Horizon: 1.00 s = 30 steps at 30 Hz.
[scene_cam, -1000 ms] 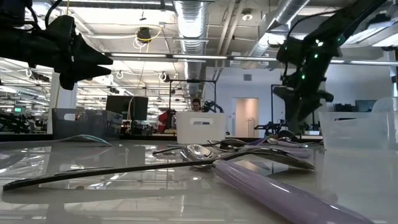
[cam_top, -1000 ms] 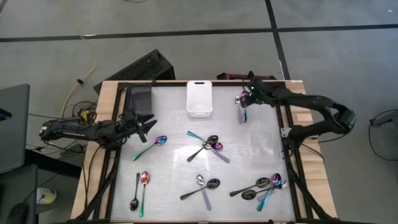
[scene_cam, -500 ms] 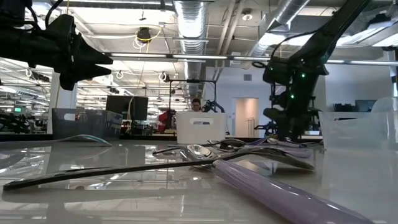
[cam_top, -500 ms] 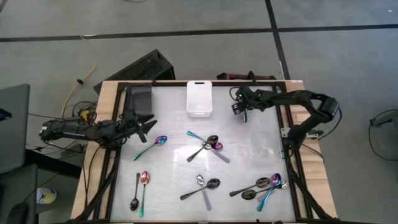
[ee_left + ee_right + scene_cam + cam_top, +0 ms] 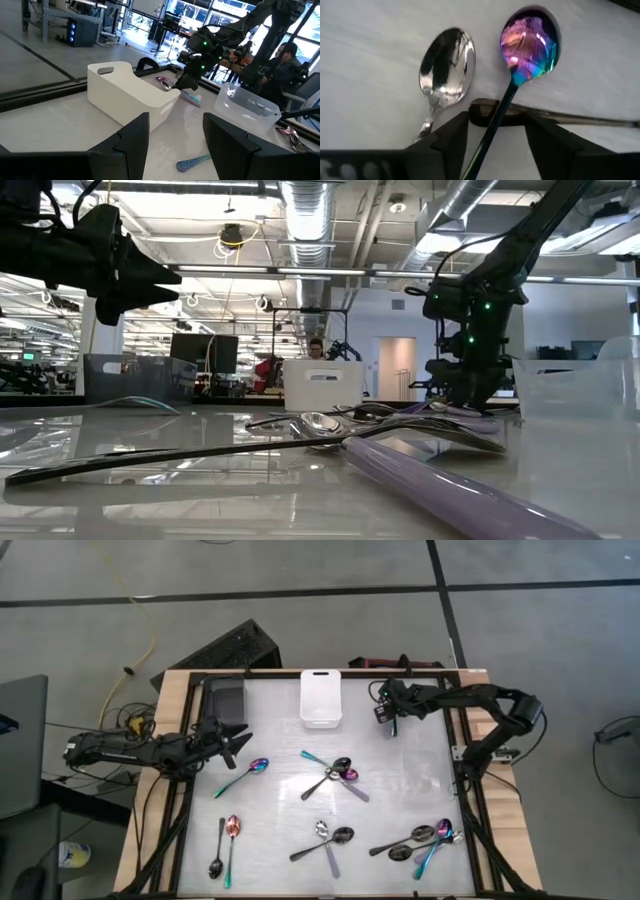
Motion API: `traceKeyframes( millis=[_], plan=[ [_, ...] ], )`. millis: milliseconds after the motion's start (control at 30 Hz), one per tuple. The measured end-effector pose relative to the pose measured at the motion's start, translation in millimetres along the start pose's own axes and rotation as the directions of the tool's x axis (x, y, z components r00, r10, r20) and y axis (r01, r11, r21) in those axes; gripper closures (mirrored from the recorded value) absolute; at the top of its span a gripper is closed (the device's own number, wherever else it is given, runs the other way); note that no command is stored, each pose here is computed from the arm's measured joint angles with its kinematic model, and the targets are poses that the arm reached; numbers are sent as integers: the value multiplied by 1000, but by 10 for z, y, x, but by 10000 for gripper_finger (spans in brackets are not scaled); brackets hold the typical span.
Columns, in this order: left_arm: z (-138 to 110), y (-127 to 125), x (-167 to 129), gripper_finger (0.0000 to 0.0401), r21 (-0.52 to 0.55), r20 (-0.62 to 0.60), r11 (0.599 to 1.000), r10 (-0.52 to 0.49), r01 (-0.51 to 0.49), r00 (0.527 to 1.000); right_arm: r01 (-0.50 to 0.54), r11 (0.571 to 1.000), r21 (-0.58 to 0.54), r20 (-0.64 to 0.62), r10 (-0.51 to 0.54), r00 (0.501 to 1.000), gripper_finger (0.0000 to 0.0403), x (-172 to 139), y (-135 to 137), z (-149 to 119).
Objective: Sort silverware by color (type)
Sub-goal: Put the blue spoon into the transparent bin
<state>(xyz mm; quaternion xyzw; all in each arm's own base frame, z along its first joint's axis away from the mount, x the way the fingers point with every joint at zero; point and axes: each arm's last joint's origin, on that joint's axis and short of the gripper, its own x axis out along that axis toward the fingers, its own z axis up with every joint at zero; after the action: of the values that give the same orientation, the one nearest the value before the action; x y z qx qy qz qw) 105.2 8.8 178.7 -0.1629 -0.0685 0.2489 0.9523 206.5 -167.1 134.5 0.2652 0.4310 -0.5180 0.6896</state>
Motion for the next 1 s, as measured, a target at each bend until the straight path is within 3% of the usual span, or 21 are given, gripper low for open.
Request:
traceKeyframes(
  millis=[400,800,1000],
  plan=[
    [-11,3,0,231,7,-11,1000,2,-2,1000,-25,998,54,-8,26,1000,371,-15,4,-2],
    [-31,10,-1,230,12,-29,1000,8,-7,1000,-176,979,106,215,151,965,365,-649,-111,158],
    [-39,12,-1,231,-10,-36,1000,8,-8,999,-378,926,26,288,355,890,366,-1111,61,14]
  ],
)
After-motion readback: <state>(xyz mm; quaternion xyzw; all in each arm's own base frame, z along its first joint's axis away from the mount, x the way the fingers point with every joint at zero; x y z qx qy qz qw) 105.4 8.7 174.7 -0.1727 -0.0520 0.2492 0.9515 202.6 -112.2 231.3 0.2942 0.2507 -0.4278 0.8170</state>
